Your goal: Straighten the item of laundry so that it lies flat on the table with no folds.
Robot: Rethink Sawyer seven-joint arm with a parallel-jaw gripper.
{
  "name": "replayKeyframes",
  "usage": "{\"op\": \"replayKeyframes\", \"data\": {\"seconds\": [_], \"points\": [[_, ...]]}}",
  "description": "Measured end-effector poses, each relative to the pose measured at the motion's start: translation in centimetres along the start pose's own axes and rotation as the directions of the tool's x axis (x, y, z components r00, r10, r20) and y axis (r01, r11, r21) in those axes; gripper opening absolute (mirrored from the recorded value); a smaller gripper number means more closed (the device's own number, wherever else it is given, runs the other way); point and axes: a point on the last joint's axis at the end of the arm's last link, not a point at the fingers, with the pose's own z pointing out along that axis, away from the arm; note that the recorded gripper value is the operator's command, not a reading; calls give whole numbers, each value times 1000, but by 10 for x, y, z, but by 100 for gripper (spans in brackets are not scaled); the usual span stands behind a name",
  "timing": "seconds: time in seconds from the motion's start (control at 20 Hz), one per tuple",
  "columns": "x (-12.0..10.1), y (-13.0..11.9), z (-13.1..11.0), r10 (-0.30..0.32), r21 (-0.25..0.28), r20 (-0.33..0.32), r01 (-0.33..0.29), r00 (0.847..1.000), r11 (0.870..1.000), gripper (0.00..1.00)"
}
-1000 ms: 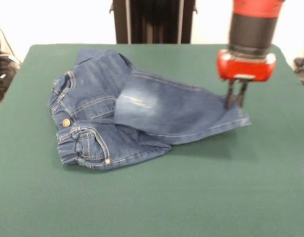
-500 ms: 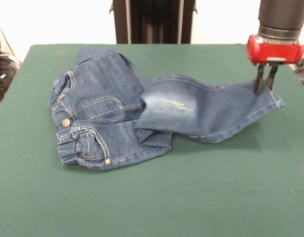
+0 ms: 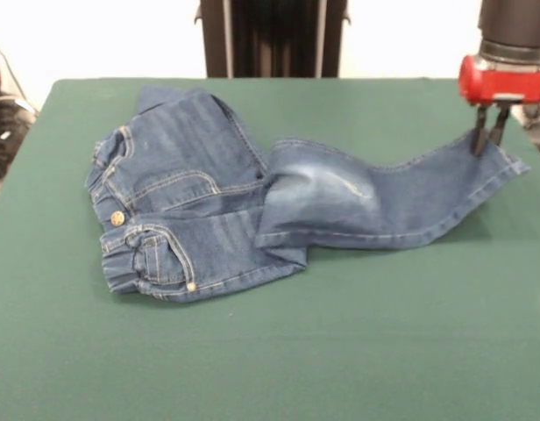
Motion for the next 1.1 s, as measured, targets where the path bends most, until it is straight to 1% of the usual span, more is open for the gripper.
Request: {"op": "replayKeyframes", "data": {"seconds": [0.2, 0.25, 0.4, 0.55, 0.65, 0.7, 0.8, 0.95, 1.1], "points": [[14, 35, -6, 7, -14, 2, -7, 1000, 1000, 0], [25, 59, -10, 11, -25, 3, -11, 1000, 1000, 0], [36, 80, -13, 18, -36, 1, -18, 1000, 999, 0], [53, 110, -19, 29, -52, 0, -29, 1000, 998, 0], [59, 121, -21, 34, -57, 0, -34, 999, 998, 0], [65, 130, -23, 38, -62, 0, -38, 999, 997, 0], [73, 142, -25, 50, -68, -1, -50, 999, 996, 0], [76, 145, -24, 63, -67, -5, -63, 998, 996, 0], [77, 143, -20, 66, -62, -11, -66, 998, 996, 0]]}}
